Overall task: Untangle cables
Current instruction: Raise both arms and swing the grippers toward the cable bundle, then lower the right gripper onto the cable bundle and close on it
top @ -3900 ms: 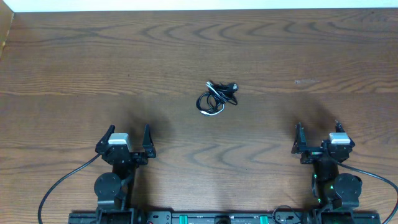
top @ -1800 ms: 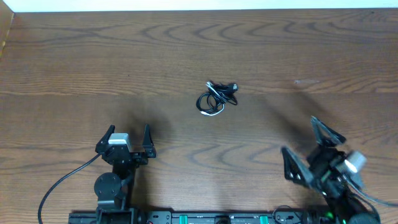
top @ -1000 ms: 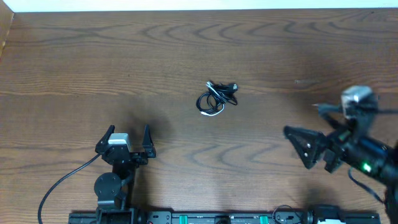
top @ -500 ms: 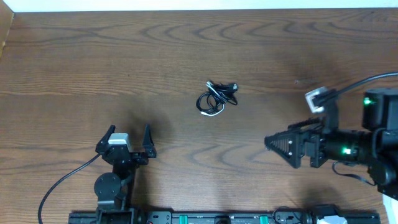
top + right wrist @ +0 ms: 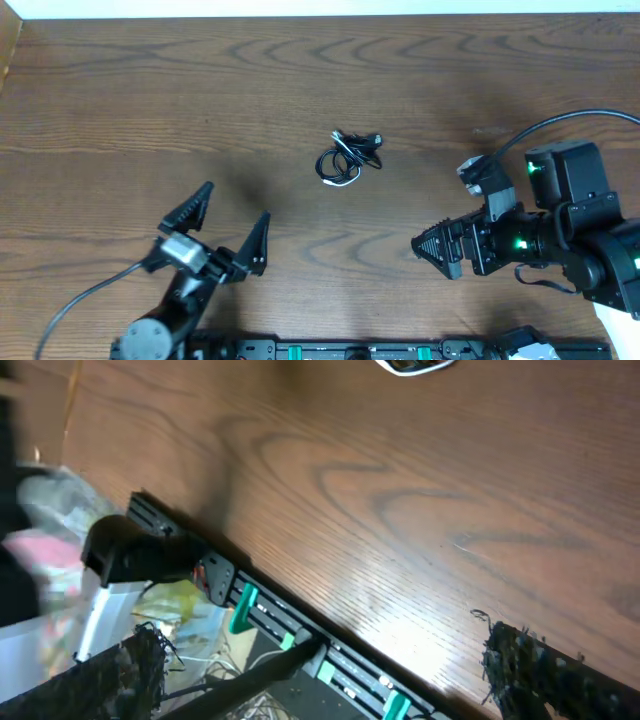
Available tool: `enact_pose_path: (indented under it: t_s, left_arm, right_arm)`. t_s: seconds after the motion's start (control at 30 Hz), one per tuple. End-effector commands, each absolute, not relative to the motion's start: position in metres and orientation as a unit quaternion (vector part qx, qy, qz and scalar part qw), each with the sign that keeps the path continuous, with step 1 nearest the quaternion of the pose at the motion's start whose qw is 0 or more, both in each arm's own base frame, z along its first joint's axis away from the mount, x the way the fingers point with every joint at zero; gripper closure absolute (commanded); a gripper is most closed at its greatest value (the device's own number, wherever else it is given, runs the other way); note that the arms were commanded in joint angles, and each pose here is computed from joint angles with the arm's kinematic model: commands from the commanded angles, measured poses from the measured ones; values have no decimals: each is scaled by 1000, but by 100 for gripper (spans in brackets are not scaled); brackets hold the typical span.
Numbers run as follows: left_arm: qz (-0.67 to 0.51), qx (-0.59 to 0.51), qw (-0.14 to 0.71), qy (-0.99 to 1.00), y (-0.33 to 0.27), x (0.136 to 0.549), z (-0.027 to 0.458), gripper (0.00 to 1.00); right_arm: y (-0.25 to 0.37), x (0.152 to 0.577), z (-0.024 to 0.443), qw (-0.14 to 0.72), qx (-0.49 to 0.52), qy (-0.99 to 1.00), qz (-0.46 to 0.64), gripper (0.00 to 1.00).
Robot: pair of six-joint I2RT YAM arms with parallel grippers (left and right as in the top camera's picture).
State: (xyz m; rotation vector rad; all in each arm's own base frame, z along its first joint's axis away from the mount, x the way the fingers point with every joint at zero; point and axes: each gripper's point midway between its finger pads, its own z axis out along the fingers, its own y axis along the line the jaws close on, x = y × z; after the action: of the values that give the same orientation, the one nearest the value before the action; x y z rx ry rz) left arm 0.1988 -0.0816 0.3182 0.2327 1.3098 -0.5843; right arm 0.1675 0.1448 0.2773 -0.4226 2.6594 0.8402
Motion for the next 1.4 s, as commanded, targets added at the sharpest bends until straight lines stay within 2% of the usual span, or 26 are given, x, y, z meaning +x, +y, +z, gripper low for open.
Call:
enact_pose_path:
  t_s: [0.0, 0.3, 0.5, 0.53, 0.57, 0.6, 0.63, 0.67, 0.77, 0.8, 0.9, 1.03, 1.13, 1.23, 1.27, 1.3, 1.37]
  left_arm:
    - [-293, 112, 720, 619, -89, 190, 366, 2]
    - [-317, 44, 416, 851, -98, 212, 341, 2]
    - [-354, 24, 313, 881, -108, 224, 314, 2]
    - [-352, 11, 291, 889, -107, 225, 305, 2]
    - [-348, -1, 268, 898, -105, 224, 296, 2]
    - [-339, -14, 246, 908, -102, 224, 286, 2]
    - [-324, -29, 219, 920, -98, 223, 273, 2]
    - [-303, -44, 194, 932, -92, 222, 262, 2]
    - [-230, -71, 141, 960, -73, 218, 237, 2]
    - [-213, -76, 133, 965, -68, 218, 233, 2]
    - [-192, -88, 125, 969, -61, 221, 226, 2]
    - [-191, -90, 116, 971, -62, 223, 222, 2]
    - [-191, -91, 112, 971, -62, 224, 221, 2]
    - [-190, -91, 111, 971, -61, 224, 220, 2]
    - [-190, -91, 111, 971, -62, 224, 220, 2]
    - [-190, -91, 111, 971, -62, 224, 220, 2]
    - [-190, -91, 111, 971, -62, 224, 220, 2]
  right_arm:
    - [145, 174, 276, 164, -146, 934, 283, 1]
    - [153, 178, 269, 131, -143, 934, 299, 1]
    - [174, 181, 267, 113, -169, 923, 327, 1]
    - [178, 182, 266, 111, -175, 922, 327, 4]
    - [181, 184, 264, 108, -178, 922, 326, 15]
    - [181, 187, 260, 105, -170, 928, 314, 32]
    - [178, 193, 253, 104, -154, 940, 286, 35]
    - [173, 199, 247, 106, -138, 951, 257, 32]
    - [168, 219, 243, 114, -121, 967, 191, 14]
    - [168, 225, 245, 117, -121, 969, 181, 11]
    - [169, 257, 252, 137, -116, 973, 144, 7]
    - [184, 288, 243, 135, -131, 973, 133, 9]
    - [206, 303, 222, 113, -134, 972, 159, 26]
    - [231, 314, 195, 84, -144, 969, 183, 34]
    - [235, 319, 187, 81, -146, 969, 182, 43]
    - [239, 325, 178, 81, -147, 969, 180, 58]
    - [246, 337, 165, 83, -145, 969, 181, 71]
